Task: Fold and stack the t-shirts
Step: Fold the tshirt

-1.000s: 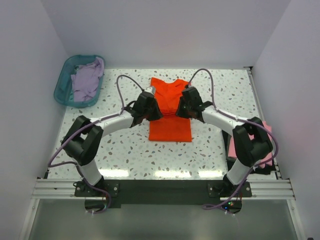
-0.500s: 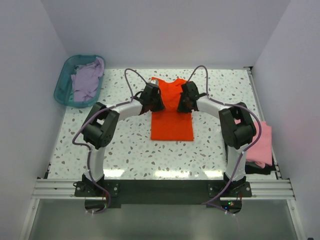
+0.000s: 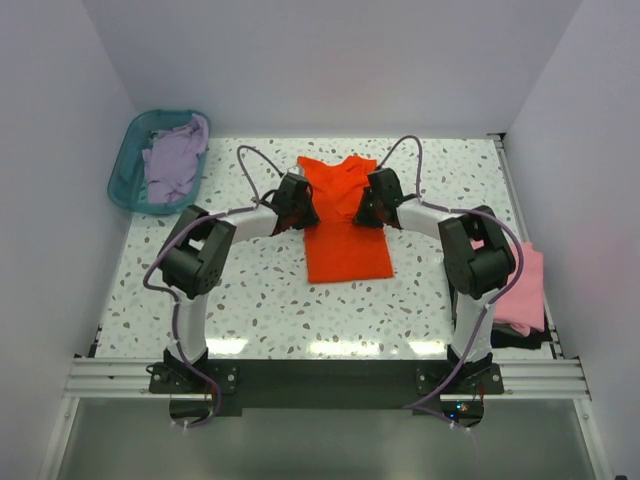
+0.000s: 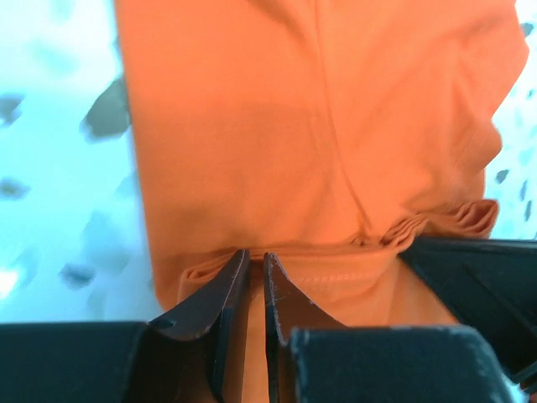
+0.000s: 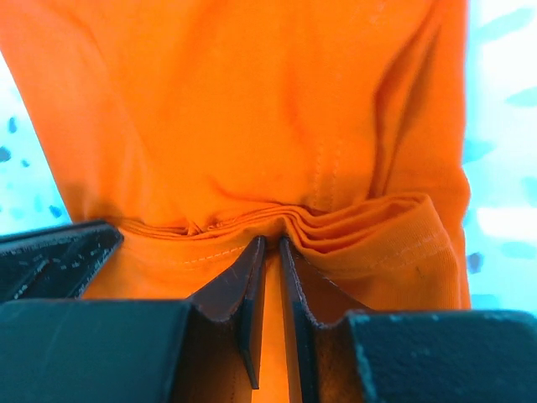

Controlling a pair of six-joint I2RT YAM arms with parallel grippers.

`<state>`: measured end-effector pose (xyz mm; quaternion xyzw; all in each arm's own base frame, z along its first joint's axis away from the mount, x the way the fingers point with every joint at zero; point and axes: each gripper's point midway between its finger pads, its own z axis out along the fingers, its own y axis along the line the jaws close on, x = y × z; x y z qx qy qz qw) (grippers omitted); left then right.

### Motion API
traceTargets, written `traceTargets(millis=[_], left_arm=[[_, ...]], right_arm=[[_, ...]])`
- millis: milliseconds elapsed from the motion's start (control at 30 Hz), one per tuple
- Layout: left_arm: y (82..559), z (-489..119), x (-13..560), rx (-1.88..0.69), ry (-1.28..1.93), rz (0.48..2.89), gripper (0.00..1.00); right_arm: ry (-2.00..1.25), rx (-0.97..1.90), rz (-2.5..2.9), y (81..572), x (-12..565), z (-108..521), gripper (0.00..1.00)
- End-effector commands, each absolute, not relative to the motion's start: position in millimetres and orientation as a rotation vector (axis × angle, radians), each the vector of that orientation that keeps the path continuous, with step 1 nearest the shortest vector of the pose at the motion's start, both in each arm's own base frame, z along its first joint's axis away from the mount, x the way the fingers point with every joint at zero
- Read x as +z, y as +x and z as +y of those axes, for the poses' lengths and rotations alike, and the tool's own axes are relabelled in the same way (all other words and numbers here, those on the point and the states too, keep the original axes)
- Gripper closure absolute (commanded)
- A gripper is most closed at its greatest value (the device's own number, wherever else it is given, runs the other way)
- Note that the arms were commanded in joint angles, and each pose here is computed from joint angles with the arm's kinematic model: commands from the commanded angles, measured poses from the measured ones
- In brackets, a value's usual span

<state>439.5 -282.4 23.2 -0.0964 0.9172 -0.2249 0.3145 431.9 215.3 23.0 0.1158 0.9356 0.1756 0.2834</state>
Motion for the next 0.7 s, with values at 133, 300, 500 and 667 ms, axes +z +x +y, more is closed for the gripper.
traceTargets(millis=[133,300,500,667], left_arm=[[374,-218,2,-0.366,-0.388,2.495,0.83],[345,-195,10,-0.326,-0.391,2.485,0.83],[318,-164,10,-0.249,-0.404,2.489,0.83],[313,-160,2,-0.255,-0.405,2.511,0.83]], right_arm=[[0.27,0.552,2.663,353,-23,250,0.84],[0.303,0.617,2.657,311,-18,263,0.85],[0.363,0.73,2.585,299,6,274,0.83],[0.324,0.73,2.586,309,18,273,0.83]])
